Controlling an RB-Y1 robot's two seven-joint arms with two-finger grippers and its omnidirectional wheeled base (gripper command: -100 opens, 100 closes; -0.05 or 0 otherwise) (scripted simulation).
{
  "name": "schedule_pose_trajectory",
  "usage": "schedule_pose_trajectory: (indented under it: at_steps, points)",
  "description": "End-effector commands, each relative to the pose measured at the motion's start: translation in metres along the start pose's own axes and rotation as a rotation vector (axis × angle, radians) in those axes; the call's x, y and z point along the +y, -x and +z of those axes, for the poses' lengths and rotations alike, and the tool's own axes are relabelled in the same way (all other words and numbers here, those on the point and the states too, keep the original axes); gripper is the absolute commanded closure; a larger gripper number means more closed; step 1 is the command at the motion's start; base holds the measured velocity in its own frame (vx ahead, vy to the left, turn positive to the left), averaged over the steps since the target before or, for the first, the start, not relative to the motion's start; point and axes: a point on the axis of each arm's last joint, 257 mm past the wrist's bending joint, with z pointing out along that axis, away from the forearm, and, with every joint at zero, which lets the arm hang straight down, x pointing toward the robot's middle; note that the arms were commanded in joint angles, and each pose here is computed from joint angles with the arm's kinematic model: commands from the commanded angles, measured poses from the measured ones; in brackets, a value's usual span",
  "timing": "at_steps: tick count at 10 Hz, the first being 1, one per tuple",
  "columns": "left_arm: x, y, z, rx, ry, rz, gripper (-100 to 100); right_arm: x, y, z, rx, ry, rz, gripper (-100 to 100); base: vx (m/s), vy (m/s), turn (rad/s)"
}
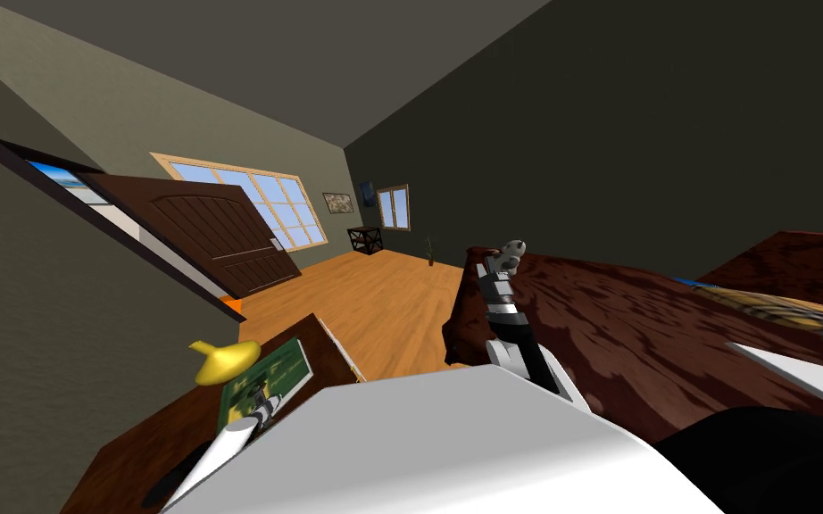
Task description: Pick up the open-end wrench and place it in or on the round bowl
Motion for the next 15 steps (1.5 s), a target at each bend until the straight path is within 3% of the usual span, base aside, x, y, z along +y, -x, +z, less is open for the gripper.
schedule_pose_trajectory:
  at_steps: [1,2,6,10,13,15]
  points:
    - [0.009,-0.02,0.004,0.042,0.001,0.0,100,0.0,0.0,0.0,0.0,0.0,0.0,0,-0.104,-0.002,-0.005]
    - [0.009,-0.02,0.004,0.042,0.001,0.0,100,0.0,0.0,0.0,0.0,0.0,0.0,0,-0.069,0.0,-0.011]
    - [0.021,-0.061,0.006,0.136,-0.012,0.012,100,0.0,0.0,0.0,0.0,0.0,0.0,0,-0.094,-0.003,0.011]
    - [0.007,-0.086,0.001,0.216,-0.065,0.039,100,0.0,0.0,0.0,0.0,0.0,0.0,0,-0.095,-0.021,0.044]
    - [-0.002,-0.094,-0.002,0.247,-0.089,0.049,100,0.0,0.0,0.0,0.0,0.0,0.0,0,-0.069,-0.004,0.044]
    - [-0.025,-0.094,-0.008,0.27,-0.137,0.075,100,0.0,0.0,0.0,0.0,0.0,0.0,0,-0.051,-0.014,0.077]
